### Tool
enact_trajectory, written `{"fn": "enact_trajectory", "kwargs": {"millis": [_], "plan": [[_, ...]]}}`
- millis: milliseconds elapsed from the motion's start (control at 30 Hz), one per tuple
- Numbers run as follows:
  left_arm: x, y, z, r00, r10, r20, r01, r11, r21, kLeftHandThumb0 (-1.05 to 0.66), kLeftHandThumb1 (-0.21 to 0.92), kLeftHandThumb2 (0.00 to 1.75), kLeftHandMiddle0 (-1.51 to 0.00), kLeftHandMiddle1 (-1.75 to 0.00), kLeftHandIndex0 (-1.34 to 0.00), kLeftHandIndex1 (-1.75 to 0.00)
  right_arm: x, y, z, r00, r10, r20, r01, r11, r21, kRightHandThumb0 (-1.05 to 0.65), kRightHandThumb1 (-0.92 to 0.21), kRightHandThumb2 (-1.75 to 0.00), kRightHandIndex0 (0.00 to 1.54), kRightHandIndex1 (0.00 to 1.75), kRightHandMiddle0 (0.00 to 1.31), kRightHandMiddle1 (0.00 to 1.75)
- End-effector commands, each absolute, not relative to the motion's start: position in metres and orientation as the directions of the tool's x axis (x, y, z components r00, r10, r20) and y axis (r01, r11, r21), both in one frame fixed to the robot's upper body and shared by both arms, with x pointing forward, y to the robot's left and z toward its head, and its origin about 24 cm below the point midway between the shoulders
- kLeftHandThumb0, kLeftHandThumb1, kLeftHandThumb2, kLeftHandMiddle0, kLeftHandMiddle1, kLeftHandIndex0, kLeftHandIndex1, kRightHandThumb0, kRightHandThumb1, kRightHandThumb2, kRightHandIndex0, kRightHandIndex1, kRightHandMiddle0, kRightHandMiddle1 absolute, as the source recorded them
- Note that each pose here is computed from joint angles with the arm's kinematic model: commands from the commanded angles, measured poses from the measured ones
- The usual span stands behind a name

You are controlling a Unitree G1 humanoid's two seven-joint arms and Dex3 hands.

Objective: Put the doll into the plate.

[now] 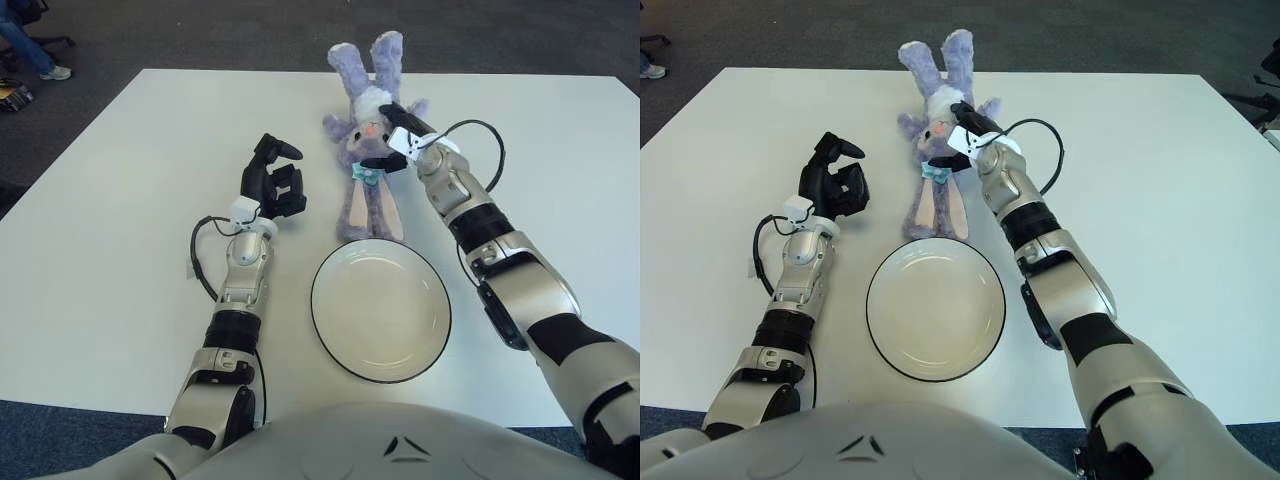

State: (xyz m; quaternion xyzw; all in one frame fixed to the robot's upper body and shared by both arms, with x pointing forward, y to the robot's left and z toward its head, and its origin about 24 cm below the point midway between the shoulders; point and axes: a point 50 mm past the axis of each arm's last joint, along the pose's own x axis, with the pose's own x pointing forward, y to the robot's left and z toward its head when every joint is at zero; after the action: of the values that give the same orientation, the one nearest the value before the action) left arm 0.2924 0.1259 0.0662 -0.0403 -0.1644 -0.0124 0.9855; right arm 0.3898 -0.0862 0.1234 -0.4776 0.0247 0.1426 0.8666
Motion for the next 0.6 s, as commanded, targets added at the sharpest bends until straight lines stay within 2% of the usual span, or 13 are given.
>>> {"fn": "enact_trajectory", "kwargs": {"millis": [0, 67, 200, 233, 267, 333, 433, 567], "plan": [[0.2700, 0.1273, 0.0239, 0.985, 0.020, 0.171, -0.004, 0.995, -0.096, -0.41, 0.53, 1.05, -1.14, -1.75, -0.45, -1.75, 0.3909, -0.0866, 0.1170, 0.943, 0.215, -0.254, -0.324, 0.418, -0.849, -0.80, -0.52, -0.64, 0.09, 1.26, 0.00, 0.44], [0.2699, 0.1268, 0.0242, 0.985, 0.021, 0.171, -0.005, 0.995, -0.096, -0.41, 0.53, 1.05, -1.14, -1.75, -0.45, -1.75, 0.3911, -0.0872, 0.1161, 0.939, 0.216, -0.268, -0.334, 0.389, -0.859, -0.65, -0.43, -0.78, 0.18, 1.32, 0.00, 0.46], [0.2696, 0.1265, 0.0247, 0.985, 0.023, 0.174, -0.006, 0.995, -0.095, -0.41, 0.53, 1.05, -1.14, -1.75, -0.44, -1.75, 0.3912, -0.0874, 0.1146, 0.933, 0.226, -0.282, -0.349, 0.368, -0.862, -0.45, -0.34, -0.95, 0.32, 1.40, 0.00, 0.50], [0.2694, 0.1262, 0.0249, 0.984, 0.022, 0.174, -0.006, 0.996, -0.094, -0.41, 0.53, 1.05, -1.14, -1.75, -0.44, -1.75, 0.3911, -0.0875, 0.1140, 0.929, 0.230, -0.291, -0.360, 0.367, -0.858, -0.14, -0.42, -0.90, 0.43, 1.42, 0.00, 0.53], [0.2693, 0.1260, 0.0250, 0.984, 0.022, 0.175, -0.006, 0.996, -0.093, -0.41, 0.53, 1.05, -1.13, -1.75, -0.44, -1.75, 0.3910, -0.0876, 0.1136, 0.926, 0.232, -0.298, -0.367, 0.367, -0.855, 0.06, -0.46, -0.86, 0.51, 1.42, 0.00, 0.57], [0.2692, 0.1259, 0.0251, 0.984, 0.022, 0.175, -0.005, 0.996, -0.091, -0.41, 0.53, 1.05, -1.13, -1.75, -0.44, -1.75, 0.3908, -0.0876, 0.1129, 0.920, 0.236, -0.313, -0.383, 0.370, -0.846, 0.23, -0.49, -0.84, 0.59, 1.42, 0.00, 0.60], [0.2691, 0.1255, 0.0255, 0.984, 0.019, 0.176, -0.003, 0.996, -0.089, -0.41, 0.53, 1.04, -1.13, -1.75, -0.44, -1.75, 0.3904, -0.0876, 0.1109, 0.909, 0.236, -0.344, -0.413, 0.386, -0.825, 0.36, -0.47, -0.89, 0.66, 1.43, 0.00, 0.69], [0.2689, 0.1248, 0.0259, 0.985, 0.019, 0.174, -0.003, 0.996, -0.091, -0.41, 0.54, 1.04, -1.13, -1.75, -0.44, -1.75, 0.3902, -0.0879, 0.1098, 0.903, 0.239, -0.357, -0.426, 0.389, -0.817, 0.41, -0.44, -0.96, 0.68, 1.46, 0.00, 0.83]]}}
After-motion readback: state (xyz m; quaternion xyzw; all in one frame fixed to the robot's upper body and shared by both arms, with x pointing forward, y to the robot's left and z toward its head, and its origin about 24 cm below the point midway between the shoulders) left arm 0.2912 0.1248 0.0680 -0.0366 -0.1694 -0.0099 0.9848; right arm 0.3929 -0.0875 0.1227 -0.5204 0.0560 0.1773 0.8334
